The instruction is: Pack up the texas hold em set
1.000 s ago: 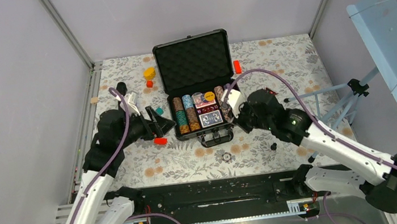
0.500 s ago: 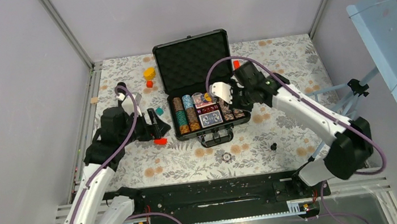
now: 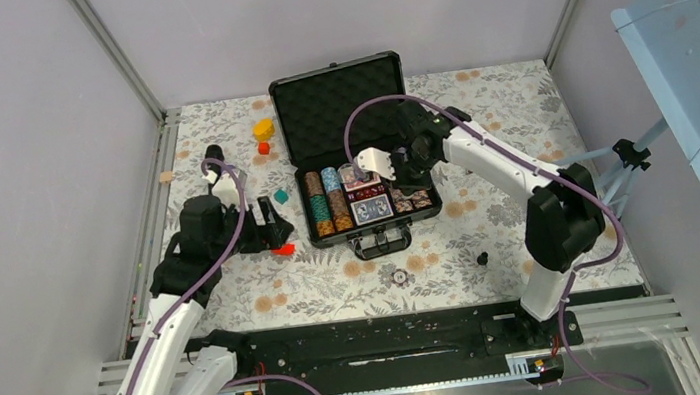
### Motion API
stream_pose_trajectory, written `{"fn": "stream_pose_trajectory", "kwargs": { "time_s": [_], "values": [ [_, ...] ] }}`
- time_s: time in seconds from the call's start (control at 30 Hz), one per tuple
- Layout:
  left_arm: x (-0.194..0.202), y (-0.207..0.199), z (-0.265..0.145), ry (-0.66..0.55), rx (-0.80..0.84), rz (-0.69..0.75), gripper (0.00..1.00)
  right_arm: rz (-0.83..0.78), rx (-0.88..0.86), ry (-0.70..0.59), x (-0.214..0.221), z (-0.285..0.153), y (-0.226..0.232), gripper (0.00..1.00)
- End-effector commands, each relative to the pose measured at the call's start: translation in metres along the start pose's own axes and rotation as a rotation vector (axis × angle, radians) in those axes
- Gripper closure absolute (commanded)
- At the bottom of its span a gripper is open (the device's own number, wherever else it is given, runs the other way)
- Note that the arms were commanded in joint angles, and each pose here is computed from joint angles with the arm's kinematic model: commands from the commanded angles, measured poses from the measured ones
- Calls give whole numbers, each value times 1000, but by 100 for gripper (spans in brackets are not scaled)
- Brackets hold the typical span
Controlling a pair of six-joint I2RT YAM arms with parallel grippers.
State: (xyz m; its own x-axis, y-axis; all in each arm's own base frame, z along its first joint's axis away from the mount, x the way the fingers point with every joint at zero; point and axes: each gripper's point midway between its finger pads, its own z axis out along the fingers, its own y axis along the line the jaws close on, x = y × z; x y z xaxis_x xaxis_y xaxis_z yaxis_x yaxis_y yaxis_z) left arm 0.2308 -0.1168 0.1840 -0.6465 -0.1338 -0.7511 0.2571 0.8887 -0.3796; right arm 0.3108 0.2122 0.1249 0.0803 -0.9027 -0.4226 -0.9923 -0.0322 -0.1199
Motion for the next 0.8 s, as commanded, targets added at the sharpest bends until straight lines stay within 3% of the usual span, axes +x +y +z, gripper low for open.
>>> {"fn": "stream_pose_trajectory", "kwargs": {
  "time_s": [0.0, 0.77],
  "values": [
    [-15, 5, 0, -64, -24, 32, 20, -29, -51, -46, -11, -1, 0, 100],
    [-12, 6, 4, -50, -25, 32, 20, 64, -119, 109, 43, 1, 6, 100]
  ]
}}
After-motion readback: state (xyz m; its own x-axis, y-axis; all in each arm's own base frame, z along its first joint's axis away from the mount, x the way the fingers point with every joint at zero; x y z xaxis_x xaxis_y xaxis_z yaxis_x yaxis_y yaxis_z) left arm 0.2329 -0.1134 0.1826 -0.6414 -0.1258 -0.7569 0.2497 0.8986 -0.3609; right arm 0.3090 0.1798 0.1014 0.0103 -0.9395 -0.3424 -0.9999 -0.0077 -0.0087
